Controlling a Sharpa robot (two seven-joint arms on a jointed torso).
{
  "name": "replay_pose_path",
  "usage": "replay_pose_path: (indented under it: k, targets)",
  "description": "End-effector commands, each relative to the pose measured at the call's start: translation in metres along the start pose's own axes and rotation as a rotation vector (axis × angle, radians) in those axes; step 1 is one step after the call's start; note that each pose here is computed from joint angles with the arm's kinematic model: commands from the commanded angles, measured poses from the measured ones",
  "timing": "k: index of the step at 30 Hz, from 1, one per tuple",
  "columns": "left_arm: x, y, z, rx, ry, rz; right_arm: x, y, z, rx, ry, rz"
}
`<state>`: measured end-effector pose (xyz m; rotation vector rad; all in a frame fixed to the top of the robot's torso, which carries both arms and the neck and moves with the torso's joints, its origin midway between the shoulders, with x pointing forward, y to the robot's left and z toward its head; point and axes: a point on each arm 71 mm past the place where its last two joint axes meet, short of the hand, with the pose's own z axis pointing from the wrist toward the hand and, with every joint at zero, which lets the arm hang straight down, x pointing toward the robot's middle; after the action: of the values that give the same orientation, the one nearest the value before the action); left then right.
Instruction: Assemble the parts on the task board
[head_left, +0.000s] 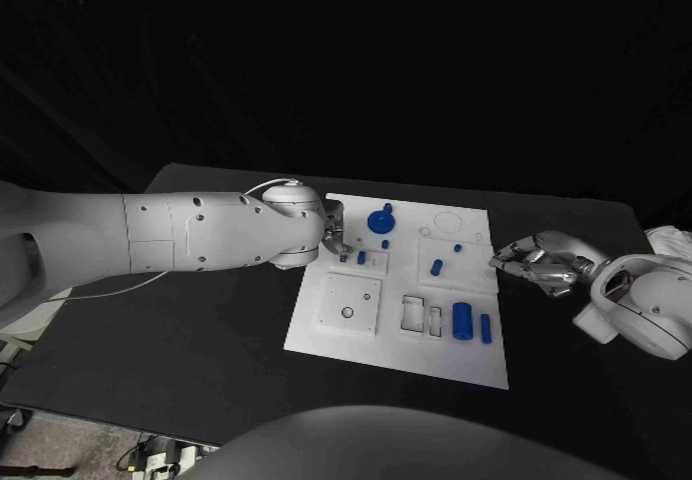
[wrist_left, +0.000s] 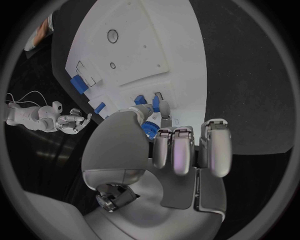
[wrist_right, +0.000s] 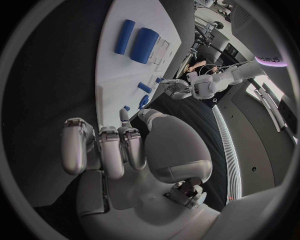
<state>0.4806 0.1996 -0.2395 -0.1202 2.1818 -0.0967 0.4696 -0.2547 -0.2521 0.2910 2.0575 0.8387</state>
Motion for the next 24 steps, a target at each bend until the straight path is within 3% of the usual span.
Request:
replay_pose_path:
  k: [1, 24]
  targets:
    - [-0.0005, 0.0018, 0.0007, -0.039, -0.014, -0.01, 0.0017, -0.0002, 0.0002, -0.003, 0.013, -0.001]
    - [0.0013, 0.0039, 0.0032, -0.052, 0.003, -0.001, 0.0026, -0.0014, -0.0001, -0.001, 0.013, 0.001]
